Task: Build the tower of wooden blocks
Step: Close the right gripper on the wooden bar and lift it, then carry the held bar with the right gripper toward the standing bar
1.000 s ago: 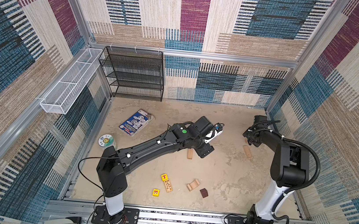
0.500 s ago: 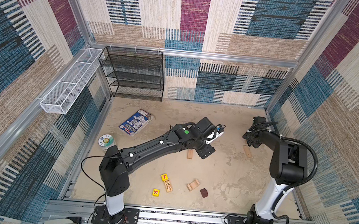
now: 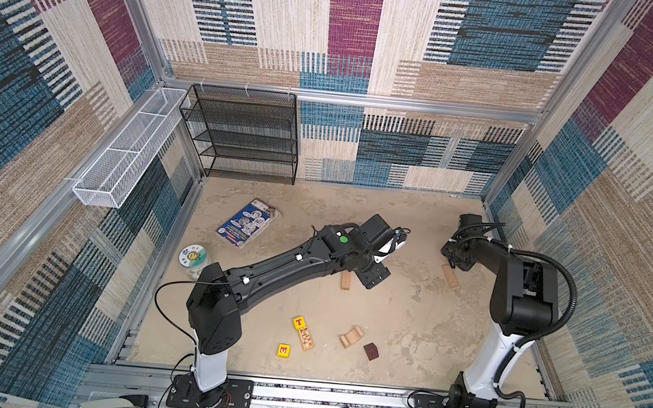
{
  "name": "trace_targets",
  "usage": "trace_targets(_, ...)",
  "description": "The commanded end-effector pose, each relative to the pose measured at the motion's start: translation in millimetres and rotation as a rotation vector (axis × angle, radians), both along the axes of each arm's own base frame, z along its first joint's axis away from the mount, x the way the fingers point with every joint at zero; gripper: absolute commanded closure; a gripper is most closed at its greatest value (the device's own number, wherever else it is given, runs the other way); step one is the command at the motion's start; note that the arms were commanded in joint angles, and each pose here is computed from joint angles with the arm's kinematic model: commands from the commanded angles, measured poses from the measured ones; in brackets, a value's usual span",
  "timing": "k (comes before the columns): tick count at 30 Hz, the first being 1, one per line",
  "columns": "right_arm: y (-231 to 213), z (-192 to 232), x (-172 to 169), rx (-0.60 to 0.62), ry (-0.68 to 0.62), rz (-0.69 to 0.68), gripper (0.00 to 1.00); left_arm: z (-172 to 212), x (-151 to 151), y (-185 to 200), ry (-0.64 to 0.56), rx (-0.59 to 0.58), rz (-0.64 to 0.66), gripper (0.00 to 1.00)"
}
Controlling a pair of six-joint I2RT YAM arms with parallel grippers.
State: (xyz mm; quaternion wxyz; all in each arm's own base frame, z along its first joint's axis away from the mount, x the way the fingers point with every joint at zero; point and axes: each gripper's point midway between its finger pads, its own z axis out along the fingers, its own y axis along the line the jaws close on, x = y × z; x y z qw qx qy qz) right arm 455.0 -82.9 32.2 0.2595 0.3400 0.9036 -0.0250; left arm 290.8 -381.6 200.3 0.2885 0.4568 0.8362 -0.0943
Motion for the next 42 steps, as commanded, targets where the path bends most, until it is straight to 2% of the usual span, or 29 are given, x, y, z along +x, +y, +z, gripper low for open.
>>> trace_targets(1,-1.9,-1.1,-3.4,-0.021,0.010,0.012,0.52,2.8,2.0,2.8,-0.007,0.004,0.024,0.26)
trace_targets(5,-1.9,-4.1,-8.2,-0.030,0.019,0.025,0.58,4.6,3.1,4.5,-0.019,0.008,0.028,0.26)
trace_targets(8,2.6,-4.0,-7.1,-0.019,0.018,0.061,0.75,6.0,4.0,5.7,-0.026,0.010,0.032,0.26)
trace_targets(9,3.2,-5.1,-8.6,-0.015,0.021,0.064,0.77,5.8,3.9,5.6,-0.026,0.010,0.033,0.26)
trace_targets(21,8.5,-2.1,-18.8,-0.024,0.005,0.120,0.78,14.5,10.1,13.1,-0.072,0.013,0.073,0.26)
trace_targets(27,21.3,39.2,-2.4,0.009,-0.092,0.200,0.79,24.1,20.7,25.4,-0.134,0.017,0.150,0.27)
trace_targets(33,27.4,94.1,-11.3,0.003,-0.197,0.201,0.79,43.0,26.9,37.4,-0.192,-0.045,0.209,0.28)
trace_targets(37,72.3,115.2,-25.0,0.058,-0.251,0.274,0.79,54.7,32.9,49.3,-0.223,-0.070,0.263,0.29)
trace_targets(42,162.1,104.9,-54.4,0.140,-0.208,0.447,0.78,70.9,28.9,57.3,-0.230,-0.199,0.322,0.30)
